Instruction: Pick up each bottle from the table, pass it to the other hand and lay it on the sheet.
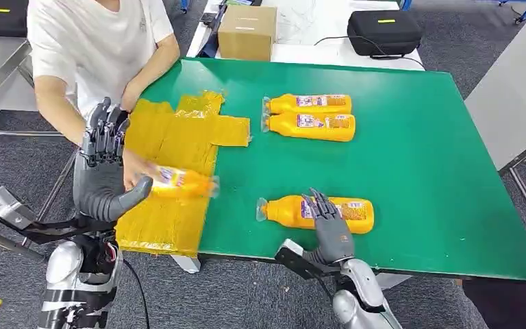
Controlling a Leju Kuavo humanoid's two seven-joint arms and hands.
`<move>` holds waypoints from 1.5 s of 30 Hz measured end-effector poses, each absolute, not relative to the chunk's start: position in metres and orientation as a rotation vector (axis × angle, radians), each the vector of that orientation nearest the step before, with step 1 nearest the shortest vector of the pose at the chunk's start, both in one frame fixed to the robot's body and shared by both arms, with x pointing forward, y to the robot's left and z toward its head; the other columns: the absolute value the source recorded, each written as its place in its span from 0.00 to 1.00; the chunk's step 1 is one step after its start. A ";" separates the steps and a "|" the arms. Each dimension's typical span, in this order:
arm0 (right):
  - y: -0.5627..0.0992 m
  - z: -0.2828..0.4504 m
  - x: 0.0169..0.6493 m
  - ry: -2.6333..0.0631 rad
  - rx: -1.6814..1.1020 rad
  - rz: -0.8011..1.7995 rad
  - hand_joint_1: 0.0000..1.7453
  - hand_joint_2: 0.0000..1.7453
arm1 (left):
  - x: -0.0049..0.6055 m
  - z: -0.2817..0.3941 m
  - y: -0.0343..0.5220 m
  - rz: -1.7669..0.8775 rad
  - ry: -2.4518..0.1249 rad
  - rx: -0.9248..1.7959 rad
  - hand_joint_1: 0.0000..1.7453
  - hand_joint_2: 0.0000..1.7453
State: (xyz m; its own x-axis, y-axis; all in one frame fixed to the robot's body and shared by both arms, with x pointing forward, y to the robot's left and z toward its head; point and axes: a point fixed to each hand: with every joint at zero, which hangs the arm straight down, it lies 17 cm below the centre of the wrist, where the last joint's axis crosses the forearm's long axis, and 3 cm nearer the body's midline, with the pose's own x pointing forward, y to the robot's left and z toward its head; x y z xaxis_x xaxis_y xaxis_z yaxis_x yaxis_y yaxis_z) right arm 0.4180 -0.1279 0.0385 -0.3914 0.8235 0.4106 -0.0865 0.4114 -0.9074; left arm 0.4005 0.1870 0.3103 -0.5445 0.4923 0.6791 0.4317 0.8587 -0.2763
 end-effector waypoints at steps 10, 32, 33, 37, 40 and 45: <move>-0.182 0.022 0.425 -1.458 -0.944 1.242 0.00 1.00 | 0.390 0.308 0.182 0.052 -2.223 -0.638 0.00 1.00; -0.233 0.033 0.482 -1.325 -1.059 1.234 0.00 1.00 | 0.387 0.310 0.174 0.056 -2.205 -0.702 0.00 1.00; -0.239 0.026 0.482 -1.275 -1.057 1.246 0.00 1.00 | 0.387 0.309 0.174 0.058 -2.199 -0.704 0.00 1.00; -0.253 0.013 0.487 -1.177 -1.040 1.276 0.00 1.00 | 0.384 0.302 0.173 0.059 -2.177 -0.711 0.00 1.00; -0.261 0.012 0.491 -1.149 -1.046 1.283 0.00 1.00 | 0.383 0.298 0.173 0.062 -2.165 -0.709 0.00 1.00; -0.284 0.006 0.485 -1.080 -1.080 1.301 0.00 1.00 | 0.376 0.292 0.173 0.062 -2.149 -0.702 0.00 1.00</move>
State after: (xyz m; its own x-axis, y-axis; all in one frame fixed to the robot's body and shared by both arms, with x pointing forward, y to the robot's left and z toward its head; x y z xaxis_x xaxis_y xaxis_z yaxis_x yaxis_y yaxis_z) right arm 0.4853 -0.2839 0.0057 -0.0098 0.9999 -0.0078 -0.1760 -0.0094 -0.9843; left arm 0.3758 0.1733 0.2916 -0.4795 0.5036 0.7186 0.4616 0.8412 -0.2816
